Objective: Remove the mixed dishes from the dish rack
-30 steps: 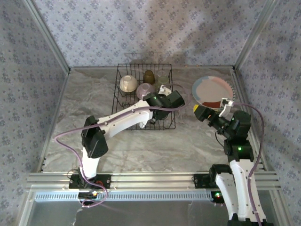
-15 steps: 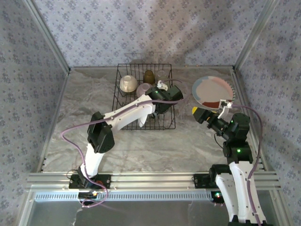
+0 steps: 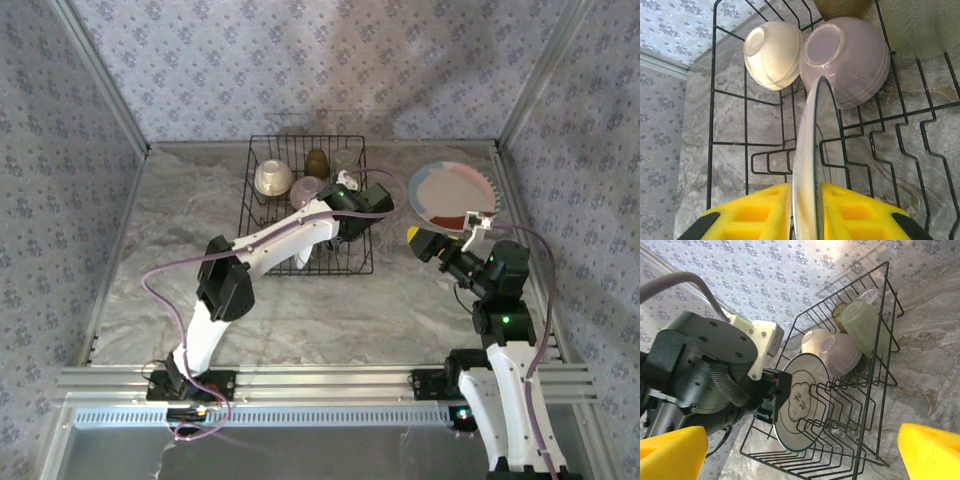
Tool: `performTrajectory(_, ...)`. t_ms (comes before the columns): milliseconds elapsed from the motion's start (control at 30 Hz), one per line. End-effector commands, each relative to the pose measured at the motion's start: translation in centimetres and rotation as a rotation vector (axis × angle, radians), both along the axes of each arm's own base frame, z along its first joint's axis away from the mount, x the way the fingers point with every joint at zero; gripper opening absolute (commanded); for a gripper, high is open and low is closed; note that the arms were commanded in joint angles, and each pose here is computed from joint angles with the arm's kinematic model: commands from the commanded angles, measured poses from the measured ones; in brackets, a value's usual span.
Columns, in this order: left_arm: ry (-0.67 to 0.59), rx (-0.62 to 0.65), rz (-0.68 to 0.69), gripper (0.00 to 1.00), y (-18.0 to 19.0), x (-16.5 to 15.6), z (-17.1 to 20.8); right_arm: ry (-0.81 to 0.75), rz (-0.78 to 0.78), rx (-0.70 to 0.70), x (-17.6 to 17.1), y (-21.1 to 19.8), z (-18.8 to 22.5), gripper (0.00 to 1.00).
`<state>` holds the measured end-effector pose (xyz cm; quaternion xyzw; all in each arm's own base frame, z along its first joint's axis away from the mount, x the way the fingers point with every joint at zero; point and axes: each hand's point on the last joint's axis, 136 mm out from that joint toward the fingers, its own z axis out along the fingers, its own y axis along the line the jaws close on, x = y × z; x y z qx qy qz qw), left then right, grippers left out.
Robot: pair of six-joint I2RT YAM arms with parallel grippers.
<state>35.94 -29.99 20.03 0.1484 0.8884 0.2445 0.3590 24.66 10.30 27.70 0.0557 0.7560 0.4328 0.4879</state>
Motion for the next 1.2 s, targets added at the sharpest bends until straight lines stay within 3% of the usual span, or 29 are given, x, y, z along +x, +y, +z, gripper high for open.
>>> performTrajectory(0,-0.001,0.048,0.030,0.22,0.9,0.2,-0.2,-0.019,0.033,0.014,-0.2,0.6,0.4,1.00)
performTrajectory(200,0.004,0.054,0.050,0.19,1.2,0.4,-0.8,-0.020,0.045,0.011,-0.4,0.9,0.3,1.00)
performTrajectory(500,-0.007,0.085,0.064,0.00,1.5,0.5,-0.6,-0.021,0.049,0.011,-0.4,1.0,0.2,1.00)
performTrajectory(833,-0.067,0.207,0.061,0.00,1.5,0.1,1.8,-0.009,0.058,0.027,0.0,1.2,-0.2,1.00)
performTrajectory(1167,-0.101,0.168,0.053,0.00,1.5,-0.8,4.6,-0.014,0.059,0.015,0.0,1.2,-0.2,1.00)
